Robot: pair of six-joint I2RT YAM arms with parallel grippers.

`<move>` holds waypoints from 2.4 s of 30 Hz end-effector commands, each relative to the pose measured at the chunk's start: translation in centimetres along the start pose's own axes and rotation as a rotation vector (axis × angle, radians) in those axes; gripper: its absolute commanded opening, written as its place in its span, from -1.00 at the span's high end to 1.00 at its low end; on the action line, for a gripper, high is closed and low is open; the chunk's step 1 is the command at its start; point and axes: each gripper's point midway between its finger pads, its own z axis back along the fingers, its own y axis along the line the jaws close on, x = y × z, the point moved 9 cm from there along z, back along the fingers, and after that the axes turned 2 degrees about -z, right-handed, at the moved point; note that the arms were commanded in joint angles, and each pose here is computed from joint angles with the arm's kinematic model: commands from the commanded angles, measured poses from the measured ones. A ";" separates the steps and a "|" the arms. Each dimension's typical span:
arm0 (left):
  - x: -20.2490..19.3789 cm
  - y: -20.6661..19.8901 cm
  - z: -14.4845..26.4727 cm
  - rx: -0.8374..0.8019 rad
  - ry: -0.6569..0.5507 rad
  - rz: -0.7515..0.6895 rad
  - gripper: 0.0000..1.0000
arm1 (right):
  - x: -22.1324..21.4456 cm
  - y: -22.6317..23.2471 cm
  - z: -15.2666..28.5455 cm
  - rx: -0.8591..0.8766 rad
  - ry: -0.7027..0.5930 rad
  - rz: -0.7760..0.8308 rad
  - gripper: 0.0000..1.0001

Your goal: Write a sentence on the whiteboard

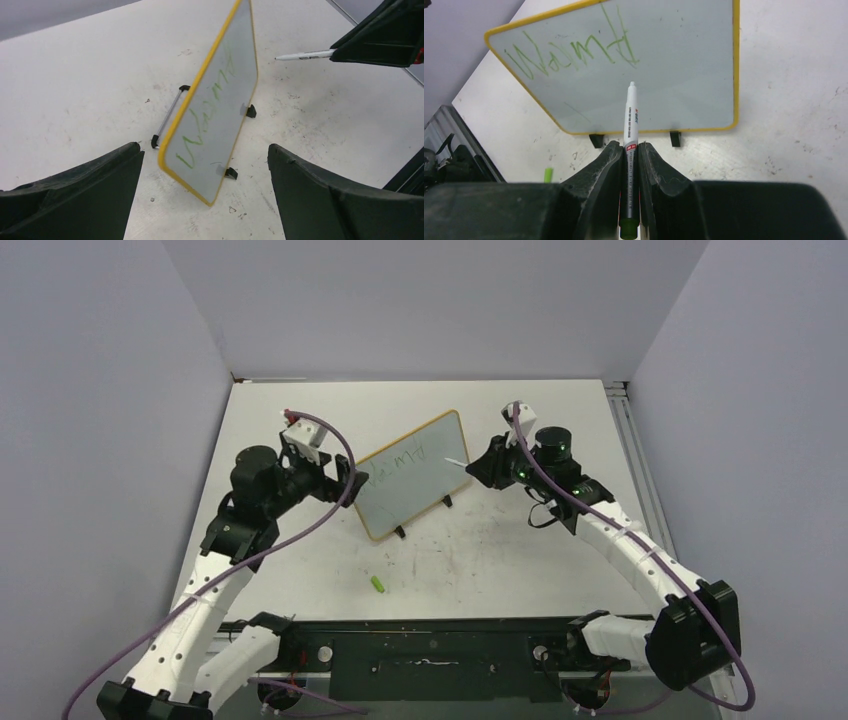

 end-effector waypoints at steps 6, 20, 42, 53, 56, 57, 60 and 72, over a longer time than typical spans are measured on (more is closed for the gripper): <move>-0.6 3.1 -0.5 -0.105 0.000 0.189 -0.86 | 3.1 -1.3 -4.1 0.118 -0.161 0.083 0.89; -3.6 4.8 -2.9 -0.089 0.158 0.219 -0.30 | 3.6 -1.1 -6.3 0.141 -0.199 0.098 0.89; -4.1 5.1 -3.3 -0.050 0.186 0.213 0.26 | 3.3 -0.7 -7.3 0.080 -0.183 0.119 0.89; -4.1 5.1 -3.4 -0.044 0.195 0.200 0.47 | 2.1 -0.9 -7.1 0.047 -0.149 0.115 0.89; -4.2 5.0 -3.4 -0.045 0.197 0.198 0.49 | 1.7 -1.1 -7.1 0.042 -0.139 0.110 0.89; -4.2 5.0 -3.4 -0.045 0.197 0.197 0.49 | 1.7 -1.1 -7.1 0.041 -0.138 0.109 0.89; -4.2 5.1 -3.4 -0.041 0.199 0.195 0.51 | 1.5 -1.2 -7.2 0.042 -0.130 0.108 0.89; -4.4 5.1 -3.4 -0.039 0.209 0.182 0.75 | 2.5 -0.7 -7.1 0.037 -0.200 0.093 0.89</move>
